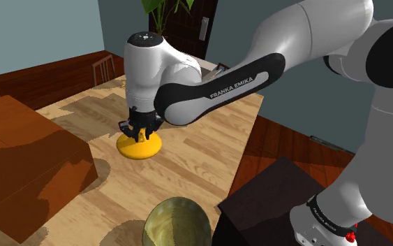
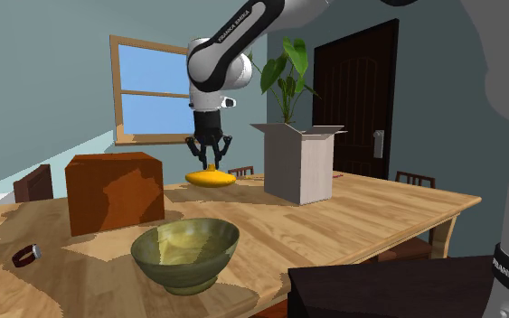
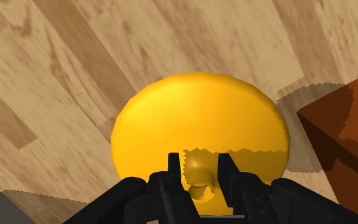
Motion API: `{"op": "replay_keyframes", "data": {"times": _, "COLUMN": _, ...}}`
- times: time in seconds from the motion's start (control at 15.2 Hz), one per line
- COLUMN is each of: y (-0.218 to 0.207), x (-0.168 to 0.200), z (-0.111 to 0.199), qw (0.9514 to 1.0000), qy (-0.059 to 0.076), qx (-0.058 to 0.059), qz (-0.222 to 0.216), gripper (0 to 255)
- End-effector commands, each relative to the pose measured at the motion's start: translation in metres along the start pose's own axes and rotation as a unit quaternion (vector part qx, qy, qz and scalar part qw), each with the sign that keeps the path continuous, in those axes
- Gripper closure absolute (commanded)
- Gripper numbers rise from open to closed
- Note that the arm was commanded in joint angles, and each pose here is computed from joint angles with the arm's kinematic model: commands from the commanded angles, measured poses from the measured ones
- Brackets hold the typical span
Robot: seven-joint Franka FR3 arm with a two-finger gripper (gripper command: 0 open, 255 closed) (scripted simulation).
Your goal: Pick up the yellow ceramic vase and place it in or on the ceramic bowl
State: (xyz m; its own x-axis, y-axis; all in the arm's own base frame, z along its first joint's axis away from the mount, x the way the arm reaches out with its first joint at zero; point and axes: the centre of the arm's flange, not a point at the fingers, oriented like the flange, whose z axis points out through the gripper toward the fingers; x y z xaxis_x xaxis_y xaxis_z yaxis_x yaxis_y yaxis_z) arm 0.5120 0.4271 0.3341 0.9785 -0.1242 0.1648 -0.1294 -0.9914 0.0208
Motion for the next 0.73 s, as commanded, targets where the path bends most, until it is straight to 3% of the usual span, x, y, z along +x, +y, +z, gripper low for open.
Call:
{"op": "replay_keyframes", "data": {"times": 0.0, "y": 0.000, "x": 0.002, "z": -0.010, "qw": 1.0000, "qy": 0.000, "qx": 0.000, "qz": 0.000, "gripper": 255}}
{"op": "replay_keyframes", "data": {"times": 0.66, "y": 0.002, "x": 0.010, "z": -0.059, "qw": 1.0000, "qy": 0.000, "qx": 0.000, "qz": 0.000, "gripper": 255}}
